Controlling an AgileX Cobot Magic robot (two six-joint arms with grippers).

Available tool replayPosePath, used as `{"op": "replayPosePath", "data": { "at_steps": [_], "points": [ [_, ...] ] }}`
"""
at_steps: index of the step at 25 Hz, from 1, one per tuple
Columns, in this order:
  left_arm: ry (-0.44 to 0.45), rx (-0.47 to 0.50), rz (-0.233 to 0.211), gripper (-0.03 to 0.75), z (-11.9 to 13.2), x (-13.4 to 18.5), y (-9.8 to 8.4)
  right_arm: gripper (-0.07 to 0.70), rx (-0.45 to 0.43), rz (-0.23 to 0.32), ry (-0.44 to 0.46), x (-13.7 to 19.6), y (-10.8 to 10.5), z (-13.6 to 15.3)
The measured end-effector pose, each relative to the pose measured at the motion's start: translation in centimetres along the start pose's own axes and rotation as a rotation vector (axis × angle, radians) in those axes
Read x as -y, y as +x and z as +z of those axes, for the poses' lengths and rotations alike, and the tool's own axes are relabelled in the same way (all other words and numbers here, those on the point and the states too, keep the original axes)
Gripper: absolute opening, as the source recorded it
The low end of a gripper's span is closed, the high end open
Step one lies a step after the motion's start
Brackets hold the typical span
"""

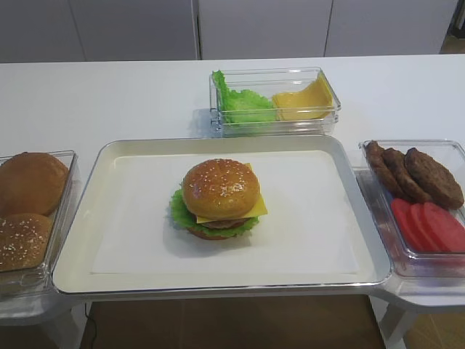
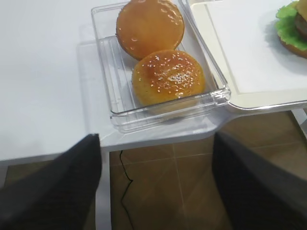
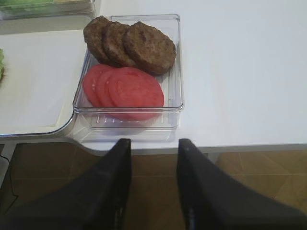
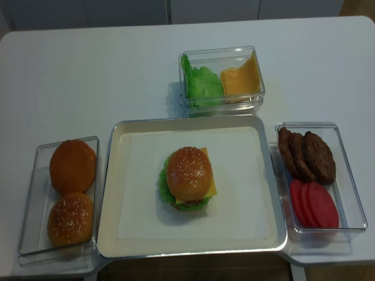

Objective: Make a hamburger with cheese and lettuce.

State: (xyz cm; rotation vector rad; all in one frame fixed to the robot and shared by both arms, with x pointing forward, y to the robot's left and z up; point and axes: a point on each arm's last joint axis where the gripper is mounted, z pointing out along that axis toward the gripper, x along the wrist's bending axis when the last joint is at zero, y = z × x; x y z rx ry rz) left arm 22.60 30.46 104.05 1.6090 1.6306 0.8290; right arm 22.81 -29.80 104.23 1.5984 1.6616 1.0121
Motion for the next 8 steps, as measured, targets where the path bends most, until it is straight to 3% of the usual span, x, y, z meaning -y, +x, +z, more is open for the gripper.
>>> {"op": "replayPosePath", "data": {
  "at_steps": [8],
  "points": [
    [-0.004,0.0,0.0,0.531,0.01,-0.03,0.0,0.266,0.0,0.0,0.0,0.0,0.0,0.0]
  ]
}}
